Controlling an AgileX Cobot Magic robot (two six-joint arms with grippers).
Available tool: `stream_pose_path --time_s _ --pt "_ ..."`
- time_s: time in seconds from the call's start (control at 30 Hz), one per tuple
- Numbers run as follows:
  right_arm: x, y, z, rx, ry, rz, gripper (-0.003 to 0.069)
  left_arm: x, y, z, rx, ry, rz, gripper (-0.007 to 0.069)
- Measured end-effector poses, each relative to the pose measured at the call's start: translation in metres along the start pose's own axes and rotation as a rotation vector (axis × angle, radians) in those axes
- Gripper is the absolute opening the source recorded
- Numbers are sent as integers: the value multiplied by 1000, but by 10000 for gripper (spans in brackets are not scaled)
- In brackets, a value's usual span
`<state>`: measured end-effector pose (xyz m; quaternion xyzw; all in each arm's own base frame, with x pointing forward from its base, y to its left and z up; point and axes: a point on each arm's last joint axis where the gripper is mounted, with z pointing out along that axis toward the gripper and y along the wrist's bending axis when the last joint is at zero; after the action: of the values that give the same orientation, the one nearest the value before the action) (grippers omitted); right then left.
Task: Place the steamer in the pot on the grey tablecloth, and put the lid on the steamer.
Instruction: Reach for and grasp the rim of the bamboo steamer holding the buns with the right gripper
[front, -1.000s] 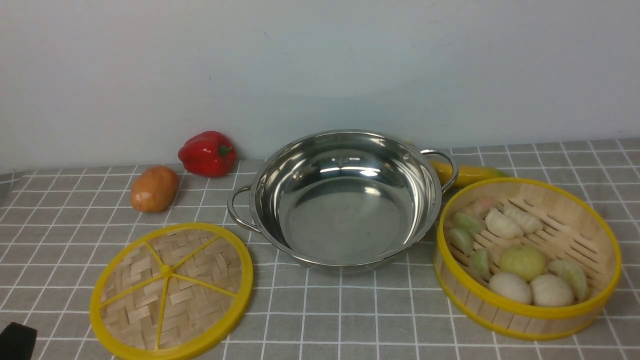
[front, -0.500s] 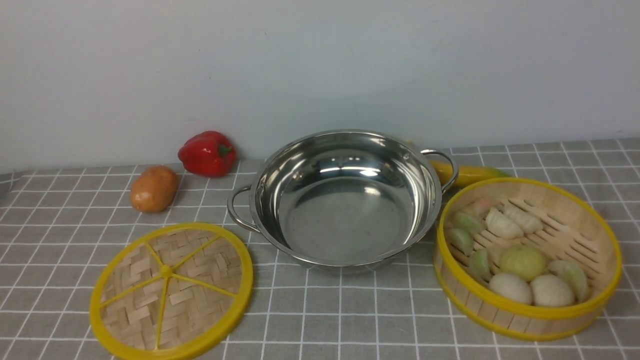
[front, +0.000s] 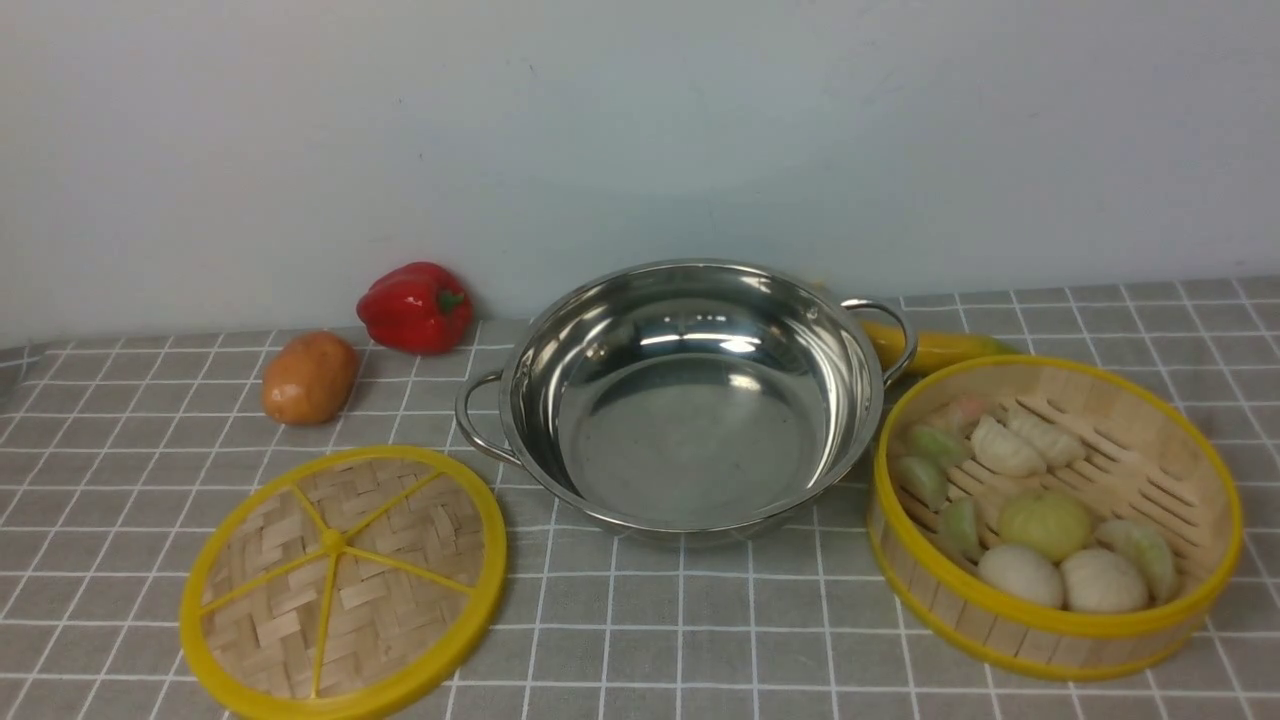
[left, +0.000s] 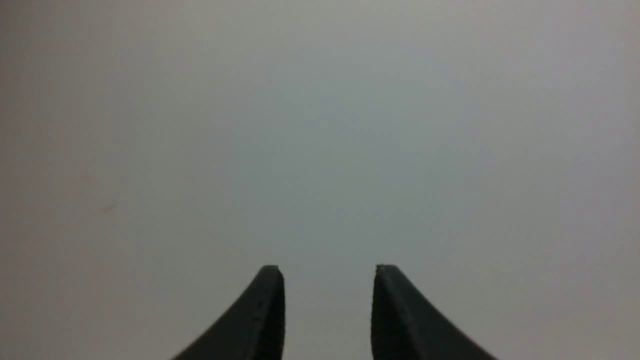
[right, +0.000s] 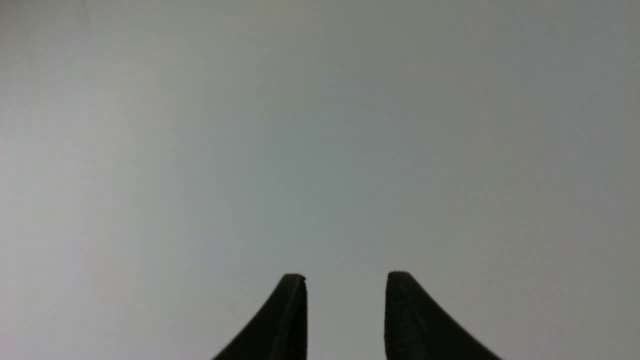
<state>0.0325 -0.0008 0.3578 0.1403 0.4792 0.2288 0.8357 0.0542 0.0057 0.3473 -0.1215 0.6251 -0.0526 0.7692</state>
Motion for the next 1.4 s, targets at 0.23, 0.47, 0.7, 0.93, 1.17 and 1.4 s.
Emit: stream_pose_path --time_s 0.23,0.47,0.7,0.93,1.17,1.4 --pt "-14 6 62 256 468 -175 240 -16 -3 43 -92 474 160 243" --pt "43 -31 124 517 1153 -321 240 12 8 90 -166 940 194 243" --pt "121 -75 162 556 1509 -331 240 67 23 126 -160 1313 233 243" --pt "176 -106 171 576 1642 -304 240 95 30 143 -158 1427 211 243" --pt "208 -126 172 599 1687 -300 240 102 25 151 -103 1406 138 243" --pt "225 -136 173 634 1685 -274 240 103 20 153 -44 1386 125 243"
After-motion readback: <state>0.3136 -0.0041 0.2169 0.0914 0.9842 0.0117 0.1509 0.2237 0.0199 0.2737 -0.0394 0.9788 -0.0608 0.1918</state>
